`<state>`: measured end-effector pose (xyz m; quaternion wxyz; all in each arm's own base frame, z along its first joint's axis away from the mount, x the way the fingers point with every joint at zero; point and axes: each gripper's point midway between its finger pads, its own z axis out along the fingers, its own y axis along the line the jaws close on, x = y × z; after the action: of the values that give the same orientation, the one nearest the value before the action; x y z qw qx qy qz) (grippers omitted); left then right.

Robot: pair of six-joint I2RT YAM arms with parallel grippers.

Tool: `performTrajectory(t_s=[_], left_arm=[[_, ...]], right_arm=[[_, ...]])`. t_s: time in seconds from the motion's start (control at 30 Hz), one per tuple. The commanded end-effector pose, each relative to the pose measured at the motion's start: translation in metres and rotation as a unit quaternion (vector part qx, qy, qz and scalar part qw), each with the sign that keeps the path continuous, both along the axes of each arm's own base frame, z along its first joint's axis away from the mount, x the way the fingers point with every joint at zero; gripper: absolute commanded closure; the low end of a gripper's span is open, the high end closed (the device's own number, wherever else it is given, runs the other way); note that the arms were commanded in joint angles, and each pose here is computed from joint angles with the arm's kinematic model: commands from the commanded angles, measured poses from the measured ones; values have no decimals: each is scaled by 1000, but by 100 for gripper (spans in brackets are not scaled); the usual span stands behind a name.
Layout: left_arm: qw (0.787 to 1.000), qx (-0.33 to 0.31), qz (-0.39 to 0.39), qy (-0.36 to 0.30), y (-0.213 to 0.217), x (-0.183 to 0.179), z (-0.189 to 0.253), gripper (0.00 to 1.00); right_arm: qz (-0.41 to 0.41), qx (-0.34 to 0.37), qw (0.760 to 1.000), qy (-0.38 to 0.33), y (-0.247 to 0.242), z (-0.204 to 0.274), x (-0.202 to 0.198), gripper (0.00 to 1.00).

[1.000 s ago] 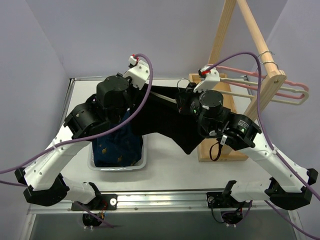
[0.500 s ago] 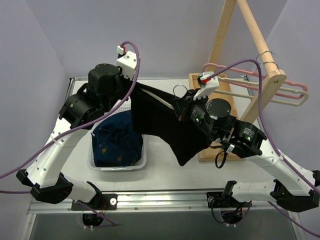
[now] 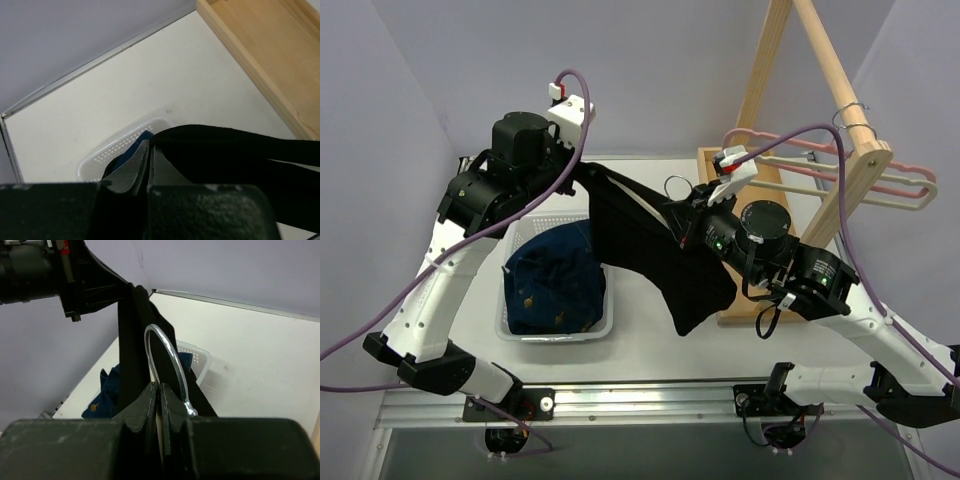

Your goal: Remove the skirt from the hanger

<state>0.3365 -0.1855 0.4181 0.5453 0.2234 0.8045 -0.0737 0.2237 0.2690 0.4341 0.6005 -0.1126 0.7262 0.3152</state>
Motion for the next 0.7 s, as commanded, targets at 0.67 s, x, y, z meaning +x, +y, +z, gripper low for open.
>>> performTrajectory(t_s=[0.67], left_arm=[[998, -38, -6, 40, -11, 13, 10, 98]], right_arm=[[29, 15, 998, -46, 17, 39, -13, 100]])
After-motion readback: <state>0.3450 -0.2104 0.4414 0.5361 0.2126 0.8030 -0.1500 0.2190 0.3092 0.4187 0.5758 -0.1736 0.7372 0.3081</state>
